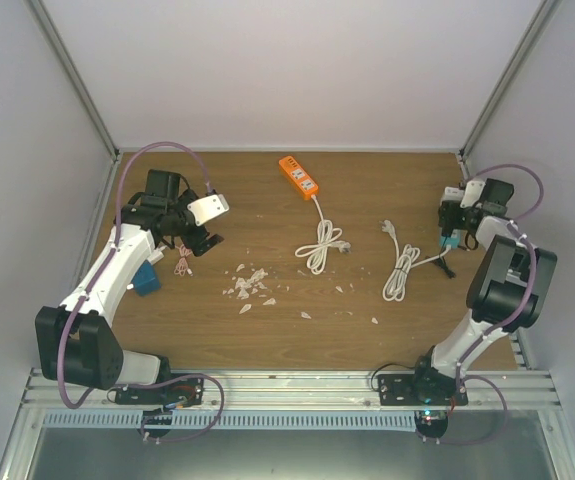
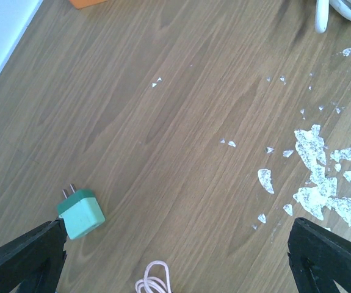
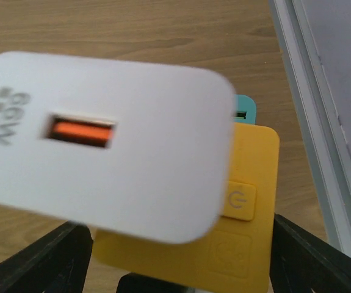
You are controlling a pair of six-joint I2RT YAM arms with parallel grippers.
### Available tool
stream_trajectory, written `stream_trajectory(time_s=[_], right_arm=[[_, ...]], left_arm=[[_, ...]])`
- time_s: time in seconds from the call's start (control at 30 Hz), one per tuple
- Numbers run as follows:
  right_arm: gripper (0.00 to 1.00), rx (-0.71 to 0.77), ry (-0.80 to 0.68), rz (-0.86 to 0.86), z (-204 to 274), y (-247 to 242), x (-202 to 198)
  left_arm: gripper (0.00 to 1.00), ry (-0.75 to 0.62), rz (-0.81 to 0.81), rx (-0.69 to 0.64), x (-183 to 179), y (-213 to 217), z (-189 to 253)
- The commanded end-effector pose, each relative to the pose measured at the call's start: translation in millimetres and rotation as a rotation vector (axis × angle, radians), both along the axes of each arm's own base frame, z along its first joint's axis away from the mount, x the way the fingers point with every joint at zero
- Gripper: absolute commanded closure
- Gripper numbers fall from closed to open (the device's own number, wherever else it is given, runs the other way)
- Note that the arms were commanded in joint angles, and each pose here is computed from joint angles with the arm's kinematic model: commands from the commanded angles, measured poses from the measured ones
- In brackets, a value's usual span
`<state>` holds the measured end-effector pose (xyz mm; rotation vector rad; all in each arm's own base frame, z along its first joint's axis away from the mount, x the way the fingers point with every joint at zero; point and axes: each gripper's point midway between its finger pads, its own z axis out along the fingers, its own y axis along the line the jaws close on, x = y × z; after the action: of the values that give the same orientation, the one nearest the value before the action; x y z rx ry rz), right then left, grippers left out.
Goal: Pull the plug off the socket
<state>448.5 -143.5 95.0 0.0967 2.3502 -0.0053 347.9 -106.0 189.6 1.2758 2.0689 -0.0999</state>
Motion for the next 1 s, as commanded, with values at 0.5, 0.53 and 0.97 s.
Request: stream_trajectory(time_s=[0.5, 0.53, 0.97], right_arm=[[0.54, -0.002, -0.024, 0.056, -9.1, 11.4, 8.2], [0.55, 0.011, -0.027, 0.085, -8.1, 16.9, 8.0], [0.66, 0.077, -0.019, 0.559, -4.9, 87.1, -22.0]], left_arm=[[0.01, -0.047, 0.005, 0.002, 9.7, -1.8, 5.1], [0.01, -0.044, 0.003, 0.0, 8.9, -2.4, 4.9], [0.01, -0.078, 0.037, -0.013, 20.6, -1.5, 20.3]])
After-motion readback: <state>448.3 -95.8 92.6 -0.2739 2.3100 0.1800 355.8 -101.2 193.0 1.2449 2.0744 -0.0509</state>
